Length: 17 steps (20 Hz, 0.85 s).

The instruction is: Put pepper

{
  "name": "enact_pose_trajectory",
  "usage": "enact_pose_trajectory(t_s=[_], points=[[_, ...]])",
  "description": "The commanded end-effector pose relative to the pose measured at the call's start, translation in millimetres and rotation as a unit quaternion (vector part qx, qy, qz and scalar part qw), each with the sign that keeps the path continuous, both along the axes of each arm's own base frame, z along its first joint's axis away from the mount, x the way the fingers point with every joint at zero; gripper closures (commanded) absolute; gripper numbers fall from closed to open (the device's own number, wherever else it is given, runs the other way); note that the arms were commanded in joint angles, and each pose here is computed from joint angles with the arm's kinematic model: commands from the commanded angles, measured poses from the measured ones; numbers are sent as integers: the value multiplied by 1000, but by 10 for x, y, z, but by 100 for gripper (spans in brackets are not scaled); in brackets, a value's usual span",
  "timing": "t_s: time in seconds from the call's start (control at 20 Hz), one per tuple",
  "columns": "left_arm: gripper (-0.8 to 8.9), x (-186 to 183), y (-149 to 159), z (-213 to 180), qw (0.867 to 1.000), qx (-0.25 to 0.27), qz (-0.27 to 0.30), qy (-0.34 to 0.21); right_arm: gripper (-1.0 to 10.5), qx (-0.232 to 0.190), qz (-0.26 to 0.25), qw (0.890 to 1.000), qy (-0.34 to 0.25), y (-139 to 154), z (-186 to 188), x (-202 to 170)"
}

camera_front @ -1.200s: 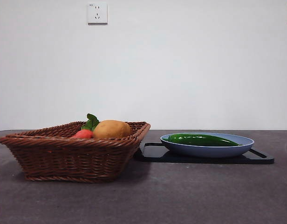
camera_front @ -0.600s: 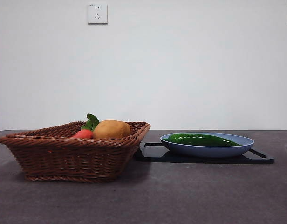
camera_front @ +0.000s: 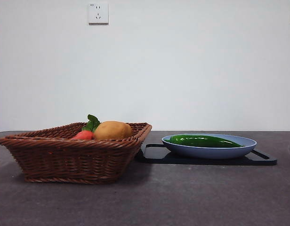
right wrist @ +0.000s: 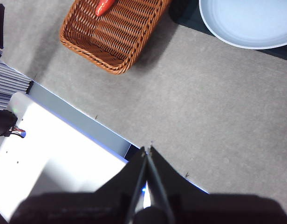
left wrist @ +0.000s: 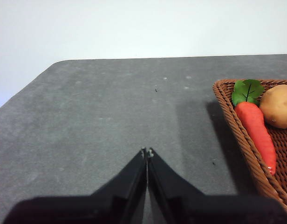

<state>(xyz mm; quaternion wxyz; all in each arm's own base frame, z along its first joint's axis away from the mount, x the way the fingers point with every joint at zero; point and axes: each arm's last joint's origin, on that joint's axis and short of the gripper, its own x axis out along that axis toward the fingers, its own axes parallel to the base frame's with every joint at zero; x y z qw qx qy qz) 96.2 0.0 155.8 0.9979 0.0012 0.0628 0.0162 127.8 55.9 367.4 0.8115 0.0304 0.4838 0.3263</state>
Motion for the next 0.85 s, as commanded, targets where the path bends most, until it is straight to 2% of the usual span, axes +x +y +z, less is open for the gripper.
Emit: enact_pose_trajectory(t_s=[0.05,0.25,0.35,0.45,0.55,0.65,0.85], points=[[805,4,3,-16,1000,-3,2,-2,936,4,0,1000,-7,10,45,8],[805,4,3,-16,1000,-3,2,-2,936,2,8,1000,-16,10,49,12],[805,4,3,-16,1000,-3,2,-2,936,6,2,997,-77,-53,126,-8],[805,4,3,-16,1000,-3,2,-2,936,24,-14,984,-173,-141,249,-83],[805,4,3,-16,1000,-3,2,-2,936,46,-41,963,-262,-221,290,-181],[805,4,3,-16,1000,-3,2,-2,936,55,-68,938,-334,-290,162,-268],[805,4,3,-16,1000,-3,2,-2,936,44,-127,879,-458,-357,-439,-296]])
